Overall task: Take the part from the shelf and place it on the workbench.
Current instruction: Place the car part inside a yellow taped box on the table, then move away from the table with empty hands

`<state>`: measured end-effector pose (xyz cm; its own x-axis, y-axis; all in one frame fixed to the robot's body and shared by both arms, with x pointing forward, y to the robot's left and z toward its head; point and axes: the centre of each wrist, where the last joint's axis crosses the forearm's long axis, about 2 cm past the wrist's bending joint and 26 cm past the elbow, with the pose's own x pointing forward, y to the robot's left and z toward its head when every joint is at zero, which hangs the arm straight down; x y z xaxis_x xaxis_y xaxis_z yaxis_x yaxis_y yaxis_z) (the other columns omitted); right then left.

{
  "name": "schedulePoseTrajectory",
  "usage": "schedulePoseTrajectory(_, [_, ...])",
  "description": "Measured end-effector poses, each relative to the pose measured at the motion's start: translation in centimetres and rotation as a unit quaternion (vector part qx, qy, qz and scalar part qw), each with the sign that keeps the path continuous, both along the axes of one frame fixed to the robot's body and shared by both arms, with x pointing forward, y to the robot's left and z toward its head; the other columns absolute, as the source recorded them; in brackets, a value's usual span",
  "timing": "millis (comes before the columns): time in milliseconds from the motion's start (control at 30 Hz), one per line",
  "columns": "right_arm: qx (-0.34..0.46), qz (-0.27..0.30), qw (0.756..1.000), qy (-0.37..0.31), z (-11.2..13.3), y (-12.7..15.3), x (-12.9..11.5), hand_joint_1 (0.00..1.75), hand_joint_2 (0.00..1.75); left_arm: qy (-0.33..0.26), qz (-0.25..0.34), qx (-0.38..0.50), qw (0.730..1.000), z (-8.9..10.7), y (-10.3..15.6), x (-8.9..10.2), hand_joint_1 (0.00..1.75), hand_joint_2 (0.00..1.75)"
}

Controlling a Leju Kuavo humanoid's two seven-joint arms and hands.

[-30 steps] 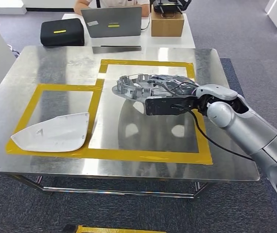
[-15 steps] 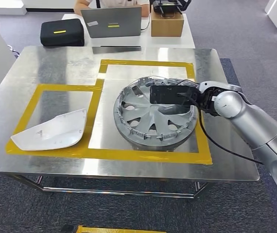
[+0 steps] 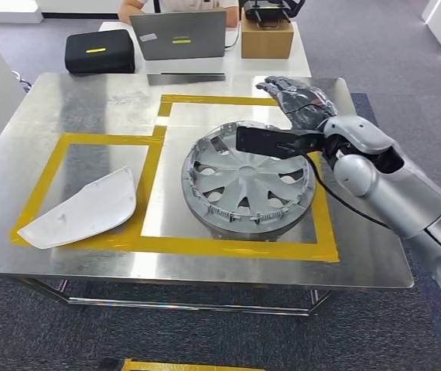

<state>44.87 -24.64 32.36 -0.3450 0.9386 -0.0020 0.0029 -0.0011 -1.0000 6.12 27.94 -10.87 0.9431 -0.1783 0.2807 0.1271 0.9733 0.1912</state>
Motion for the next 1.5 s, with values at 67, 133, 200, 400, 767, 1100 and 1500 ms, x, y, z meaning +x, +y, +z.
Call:
schedulePoseTrajectory(67, [-0.049,-0.016,0.996,-0.074,-1.0,0.6,-0.8,0.00,1.75,-0.001,-0.006,0.000,1.000,0.0,-0.2,0.0,0.00,0.00])
schedulePoseTrajectory(133, [-0.090,-0.022,0.985,-0.145,-1.9,1.2,-1.7,0.00,1.75,-0.001,-0.012,0.000,1.000,0.0,-0.3,0.1,0.00,0.00])
schedulePoseTrajectory(200, [-0.116,-0.022,0.973,-0.199,-2.4,1.7,-2.5,0.00,1.75,-0.001,-0.016,0.000,1.000,0.0,-0.4,0.2,0.00,0.00])
schedulePoseTrajectory(400, [-0.106,-0.020,0.968,-0.227,-2.9,2.1,-3.8,0.00,1.75,-0.002,-0.019,-0.001,1.000,0.1,-0.6,0.3,0.00,0.00])
schedulePoseTrajectory(767, [-0.088,-0.022,0.969,-0.230,-2.7,2.1,-4.2,0.00,1.75,-0.002,-0.021,0.000,1.000,0.1,-0.6,0.4,0.00,0.00])
schedulePoseTrajectory(1100, [-0.164,-0.019,0.919,-0.359,-2.7,2.3,-4.7,0.00,1.75,-0.005,-0.031,0.002,1.000,0.1,-0.6,0.6,0.00,0.00])
schedulePoseTrajectory(1500, [-0.156,-0.019,0.915,-0.372,-4.1,2.0,-6.0,0.00,1.75,-0.006,-0.040,0.002,0.999,0.3,-1.1,1.4,0.00,0.00])
